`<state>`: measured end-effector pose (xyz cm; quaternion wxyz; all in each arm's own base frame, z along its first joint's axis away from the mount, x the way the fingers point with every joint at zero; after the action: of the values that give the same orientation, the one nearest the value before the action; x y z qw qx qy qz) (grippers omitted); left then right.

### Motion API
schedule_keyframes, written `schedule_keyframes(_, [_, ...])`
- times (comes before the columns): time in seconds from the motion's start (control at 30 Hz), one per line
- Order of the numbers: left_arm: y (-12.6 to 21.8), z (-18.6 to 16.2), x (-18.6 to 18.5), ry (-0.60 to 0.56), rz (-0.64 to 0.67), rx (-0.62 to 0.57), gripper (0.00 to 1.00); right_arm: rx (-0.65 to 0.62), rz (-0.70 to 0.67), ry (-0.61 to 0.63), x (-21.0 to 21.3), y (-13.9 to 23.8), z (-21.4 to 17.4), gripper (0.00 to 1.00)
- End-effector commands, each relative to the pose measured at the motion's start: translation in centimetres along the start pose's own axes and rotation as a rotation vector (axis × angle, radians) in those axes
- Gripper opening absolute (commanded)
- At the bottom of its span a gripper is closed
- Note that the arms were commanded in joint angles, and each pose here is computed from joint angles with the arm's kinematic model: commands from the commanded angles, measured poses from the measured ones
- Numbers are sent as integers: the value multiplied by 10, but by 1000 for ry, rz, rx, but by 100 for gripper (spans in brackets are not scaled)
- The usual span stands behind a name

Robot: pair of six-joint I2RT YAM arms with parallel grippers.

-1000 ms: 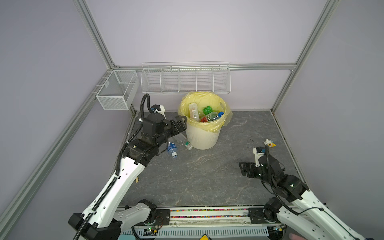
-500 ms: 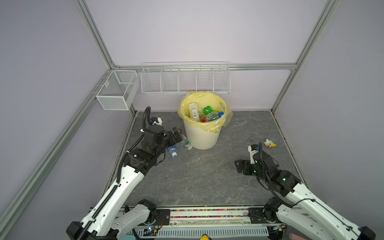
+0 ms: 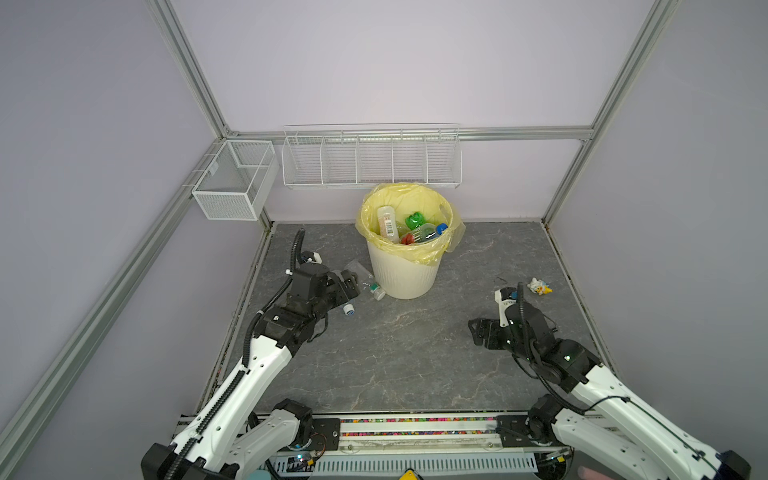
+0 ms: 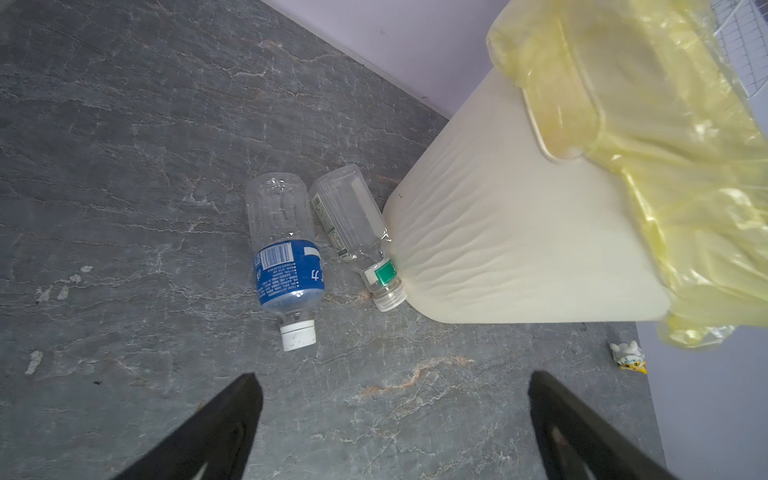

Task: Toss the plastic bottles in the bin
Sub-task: 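Lower the left gripper back toward the blue-labelled water bottle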

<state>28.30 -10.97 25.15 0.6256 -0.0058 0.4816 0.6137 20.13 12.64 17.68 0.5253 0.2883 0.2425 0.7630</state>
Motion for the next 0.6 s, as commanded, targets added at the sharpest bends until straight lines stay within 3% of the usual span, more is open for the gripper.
schedule_keyframes(0.0, [-15,-1,12,9,23,37,100,-17,9,-9,3,2,6,88])
schedule_keyframes(0.57, [-75,-8,52,53,144,129,100,-8,13,-29,2,8,-3,88])
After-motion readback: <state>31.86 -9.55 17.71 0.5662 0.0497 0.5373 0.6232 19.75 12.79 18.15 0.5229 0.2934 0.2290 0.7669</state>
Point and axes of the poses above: each gripper's point midway between its finger pads, its own y axis back along the fingers, its own x axis along the line the jaws close on, z = x × y, the point moved 3 cm from there along y, back along the fingers, and after that the axes turned 12 degrees about y, right-handed, at the moved point
